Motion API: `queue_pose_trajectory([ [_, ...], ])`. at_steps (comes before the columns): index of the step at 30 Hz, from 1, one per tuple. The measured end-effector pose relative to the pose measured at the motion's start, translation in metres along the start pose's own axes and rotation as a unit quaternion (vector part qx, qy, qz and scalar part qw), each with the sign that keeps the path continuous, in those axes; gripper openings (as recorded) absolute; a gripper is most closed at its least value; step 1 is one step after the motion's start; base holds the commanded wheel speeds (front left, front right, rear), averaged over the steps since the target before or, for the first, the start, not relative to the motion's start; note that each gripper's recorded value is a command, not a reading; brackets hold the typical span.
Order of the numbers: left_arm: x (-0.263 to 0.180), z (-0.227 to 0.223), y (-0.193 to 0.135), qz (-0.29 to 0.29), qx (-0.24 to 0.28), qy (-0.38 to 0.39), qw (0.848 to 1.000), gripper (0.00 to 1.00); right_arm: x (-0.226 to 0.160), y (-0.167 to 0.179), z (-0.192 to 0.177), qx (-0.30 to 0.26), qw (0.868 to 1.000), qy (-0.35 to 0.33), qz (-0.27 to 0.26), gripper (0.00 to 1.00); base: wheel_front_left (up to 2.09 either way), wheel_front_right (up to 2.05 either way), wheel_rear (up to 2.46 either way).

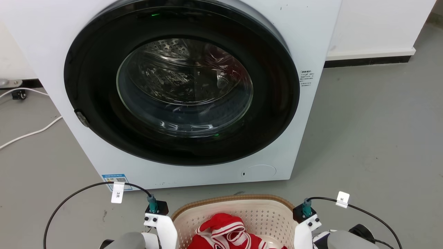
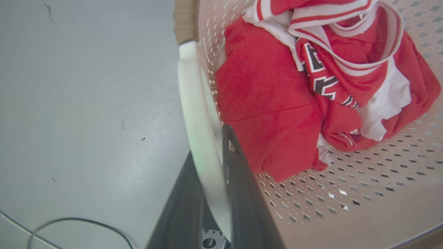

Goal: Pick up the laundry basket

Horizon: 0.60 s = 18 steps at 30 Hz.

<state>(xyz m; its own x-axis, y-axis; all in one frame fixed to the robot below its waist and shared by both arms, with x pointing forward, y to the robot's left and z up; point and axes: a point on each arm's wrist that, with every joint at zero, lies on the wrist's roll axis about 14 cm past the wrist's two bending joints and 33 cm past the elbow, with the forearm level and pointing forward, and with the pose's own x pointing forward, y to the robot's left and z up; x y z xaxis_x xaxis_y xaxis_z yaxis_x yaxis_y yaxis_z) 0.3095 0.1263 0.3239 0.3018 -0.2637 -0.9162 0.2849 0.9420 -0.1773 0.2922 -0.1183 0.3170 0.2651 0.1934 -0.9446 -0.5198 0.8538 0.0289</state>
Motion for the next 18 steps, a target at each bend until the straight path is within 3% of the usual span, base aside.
queue_pose_trajectory([
  [18,0.0013,-0.0046,0.0000,-0.002,0.000,0.010,1.000,0.00,0.0012,0.0024,-0.0037,-0.002,1.000,0.007,0.003,0.00,0.00,0.00,0.00],
])
